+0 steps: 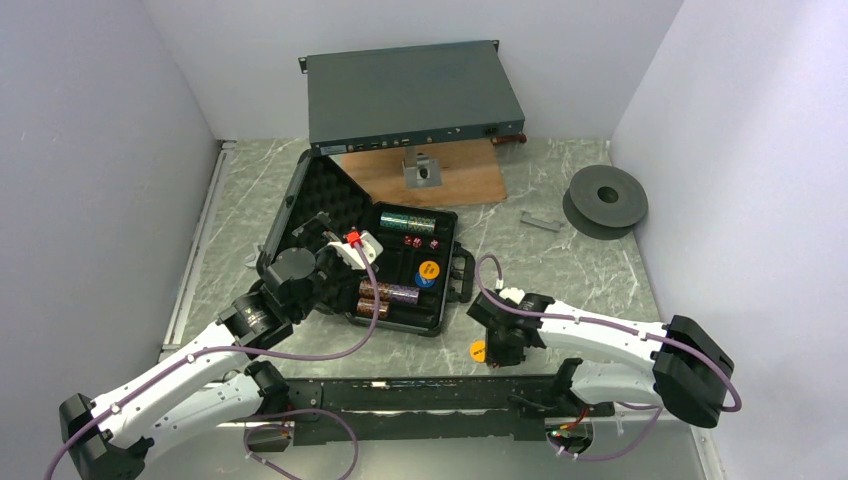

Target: Pack up texas hold em set

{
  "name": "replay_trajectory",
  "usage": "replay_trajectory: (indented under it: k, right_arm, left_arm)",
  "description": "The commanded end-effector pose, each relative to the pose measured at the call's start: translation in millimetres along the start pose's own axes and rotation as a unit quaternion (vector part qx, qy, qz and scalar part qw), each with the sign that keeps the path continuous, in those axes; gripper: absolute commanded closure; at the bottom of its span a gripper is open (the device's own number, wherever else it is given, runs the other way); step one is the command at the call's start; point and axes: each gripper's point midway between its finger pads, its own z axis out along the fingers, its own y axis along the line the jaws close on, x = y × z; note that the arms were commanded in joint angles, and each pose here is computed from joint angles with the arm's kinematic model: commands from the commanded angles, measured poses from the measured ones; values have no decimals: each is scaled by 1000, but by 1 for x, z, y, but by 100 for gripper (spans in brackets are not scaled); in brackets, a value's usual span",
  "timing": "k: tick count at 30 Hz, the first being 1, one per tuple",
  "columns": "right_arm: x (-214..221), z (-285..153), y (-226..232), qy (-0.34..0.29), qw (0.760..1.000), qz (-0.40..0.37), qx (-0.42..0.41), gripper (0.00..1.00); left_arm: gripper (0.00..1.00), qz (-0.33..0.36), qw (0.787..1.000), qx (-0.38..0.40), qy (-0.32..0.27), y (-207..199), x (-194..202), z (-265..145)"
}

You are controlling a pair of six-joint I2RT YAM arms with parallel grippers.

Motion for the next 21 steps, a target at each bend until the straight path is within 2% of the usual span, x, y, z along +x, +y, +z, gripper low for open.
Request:
replay_trajectory:
  k: [1, 12, 14, 21]
  right_arm:
    - [-5, 2, 3, -15, 1000, 2, -2, 76]
    - [-10, -5, 3, -22, 1000, -7, 6, 92]
    - [-12, -6, 3, -24, 1000, -7, 7, 100]
    - [-26, -22, 12, -49, 999, -10, -3, 100]
  left_arm:
    - [1, -7, 1000, -2, -18, 5, -12, -1]
    - [1, -7, 1000, -1, -20, 5, -13, -1]
    - [1, -7, 1000, 0, -20, 5, -13, -2]
    - [1, -6, 1000, 7, -28, 3, -16, -3]
